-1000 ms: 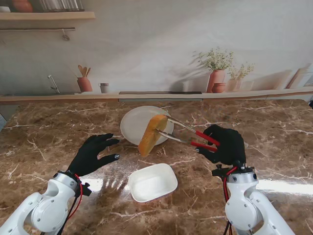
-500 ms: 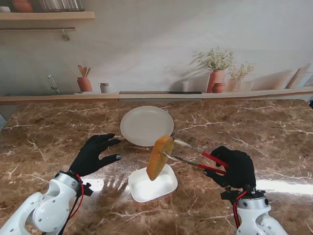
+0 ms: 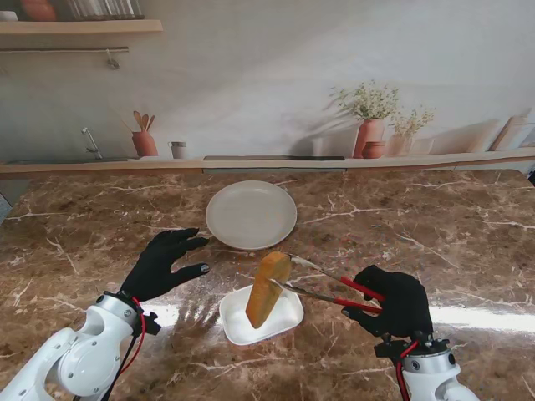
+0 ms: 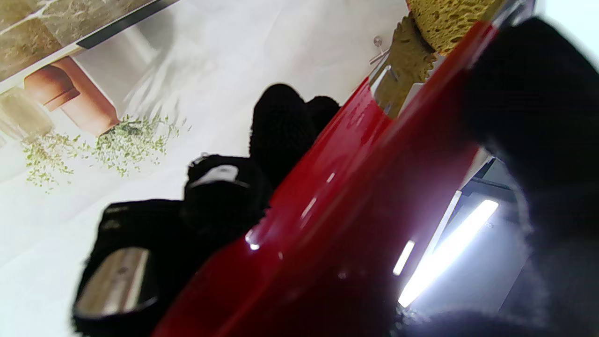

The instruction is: Pack bread into a bento box with kitchen tongs

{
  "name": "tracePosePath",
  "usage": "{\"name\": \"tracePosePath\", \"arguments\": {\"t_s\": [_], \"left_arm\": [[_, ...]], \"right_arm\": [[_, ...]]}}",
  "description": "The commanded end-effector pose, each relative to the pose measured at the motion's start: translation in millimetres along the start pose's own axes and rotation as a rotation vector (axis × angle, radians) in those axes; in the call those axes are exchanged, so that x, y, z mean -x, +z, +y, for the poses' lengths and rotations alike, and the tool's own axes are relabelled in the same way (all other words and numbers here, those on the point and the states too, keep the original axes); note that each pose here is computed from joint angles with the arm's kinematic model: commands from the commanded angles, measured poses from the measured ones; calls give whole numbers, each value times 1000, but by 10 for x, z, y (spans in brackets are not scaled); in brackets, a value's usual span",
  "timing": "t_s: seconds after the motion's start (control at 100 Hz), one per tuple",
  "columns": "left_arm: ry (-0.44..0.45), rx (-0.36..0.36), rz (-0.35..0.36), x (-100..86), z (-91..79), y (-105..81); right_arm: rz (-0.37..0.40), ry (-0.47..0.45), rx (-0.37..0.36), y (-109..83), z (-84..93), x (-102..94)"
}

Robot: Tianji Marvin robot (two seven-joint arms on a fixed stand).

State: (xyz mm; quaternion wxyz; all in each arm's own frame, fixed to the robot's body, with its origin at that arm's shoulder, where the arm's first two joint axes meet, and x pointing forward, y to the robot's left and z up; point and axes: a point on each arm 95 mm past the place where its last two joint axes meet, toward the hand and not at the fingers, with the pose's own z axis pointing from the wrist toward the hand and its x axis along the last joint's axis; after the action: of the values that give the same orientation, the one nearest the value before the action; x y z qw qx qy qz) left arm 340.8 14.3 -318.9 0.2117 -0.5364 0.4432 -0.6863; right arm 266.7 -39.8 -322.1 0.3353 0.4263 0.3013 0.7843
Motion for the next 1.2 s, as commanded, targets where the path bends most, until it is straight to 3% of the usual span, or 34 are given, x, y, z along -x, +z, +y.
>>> {"name": "tracePosePath", "arguments": {"t_s": [0.0, 0.59, 0.92, 1.19], "left_arm": [[-5, 7, -3, 0, 39, -12], [-7, 3, -8, -6, 50, -36], [-6, 2, -8, -6, 41, -39], [-7, 5, -9, -8, 40, -42]], "right_arm": [[-12, 13, -32, -67, -83, -11], [-46, 59, -84, -173, -393, -68], [-115, -2, -73, -166, -384, 34], [-152, -41, -118, -187, -395, 92]]}}
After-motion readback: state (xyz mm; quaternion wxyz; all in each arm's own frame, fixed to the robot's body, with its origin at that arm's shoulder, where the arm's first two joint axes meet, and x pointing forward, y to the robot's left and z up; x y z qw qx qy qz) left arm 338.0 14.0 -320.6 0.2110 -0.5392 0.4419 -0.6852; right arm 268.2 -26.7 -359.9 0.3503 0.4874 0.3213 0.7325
